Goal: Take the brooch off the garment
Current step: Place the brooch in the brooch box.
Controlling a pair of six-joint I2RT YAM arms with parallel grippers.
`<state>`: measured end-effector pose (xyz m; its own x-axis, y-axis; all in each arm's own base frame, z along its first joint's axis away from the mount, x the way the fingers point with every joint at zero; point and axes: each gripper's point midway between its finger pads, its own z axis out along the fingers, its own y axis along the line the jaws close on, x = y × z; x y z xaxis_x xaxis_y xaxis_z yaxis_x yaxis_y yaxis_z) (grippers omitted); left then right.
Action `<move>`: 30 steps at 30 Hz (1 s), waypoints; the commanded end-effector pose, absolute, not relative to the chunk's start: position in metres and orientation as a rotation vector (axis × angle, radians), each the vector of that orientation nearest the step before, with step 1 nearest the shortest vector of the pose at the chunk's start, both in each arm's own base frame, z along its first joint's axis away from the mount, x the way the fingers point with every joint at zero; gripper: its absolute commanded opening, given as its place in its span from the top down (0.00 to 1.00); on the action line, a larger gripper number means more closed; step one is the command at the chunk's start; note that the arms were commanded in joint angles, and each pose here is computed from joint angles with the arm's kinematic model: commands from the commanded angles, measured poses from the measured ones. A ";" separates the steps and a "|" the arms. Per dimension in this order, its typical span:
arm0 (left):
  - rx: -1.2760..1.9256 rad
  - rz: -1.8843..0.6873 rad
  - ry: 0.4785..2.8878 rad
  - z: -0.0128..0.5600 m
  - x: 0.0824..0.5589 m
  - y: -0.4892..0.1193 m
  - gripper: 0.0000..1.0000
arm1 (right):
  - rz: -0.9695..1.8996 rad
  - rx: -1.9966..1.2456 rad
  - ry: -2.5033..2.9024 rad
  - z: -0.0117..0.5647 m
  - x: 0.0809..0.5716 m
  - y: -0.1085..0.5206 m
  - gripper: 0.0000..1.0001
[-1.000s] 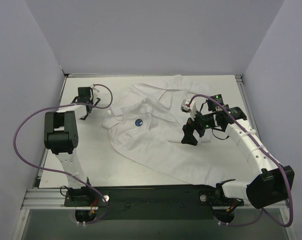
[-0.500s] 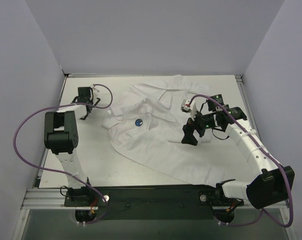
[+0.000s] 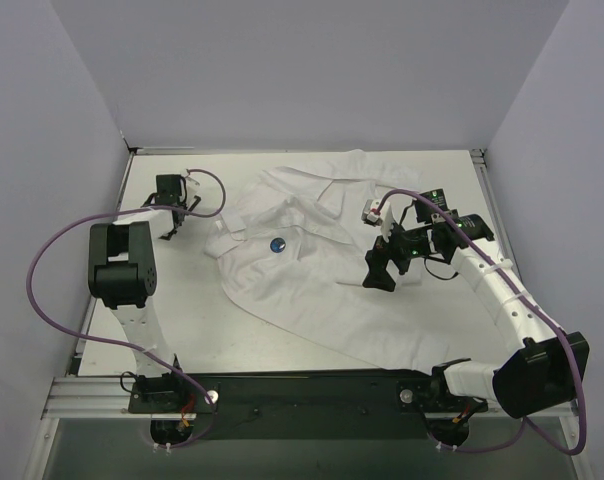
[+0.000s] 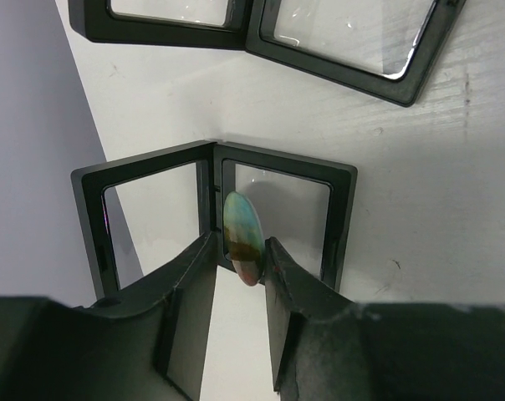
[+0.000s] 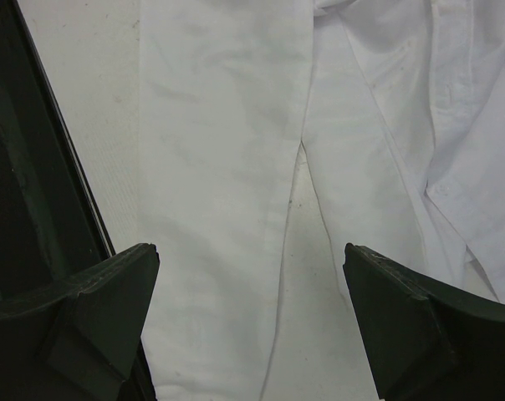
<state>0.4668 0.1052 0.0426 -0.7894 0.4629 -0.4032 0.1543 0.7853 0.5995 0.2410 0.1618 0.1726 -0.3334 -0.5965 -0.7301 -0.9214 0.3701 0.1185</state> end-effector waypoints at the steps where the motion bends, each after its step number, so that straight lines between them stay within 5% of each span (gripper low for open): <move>1: 0.422 0.698 2.385 0.065 0.477 0.100 0.60 | 0.745 -1.314 2.008 0.179 0.234 0.163 0.00; 22: 0.361 0.565 2.345 0.099 0.471 0.082 0.55 | 0.737 -1.310 2.009 0.180 0.235 0.162 0.00; 30: 0.571 0.386 2.181 0.153 0.457 -0.007 0.50 | 0.737 -1.300 2.029 0.180 0.243 0.164 0.00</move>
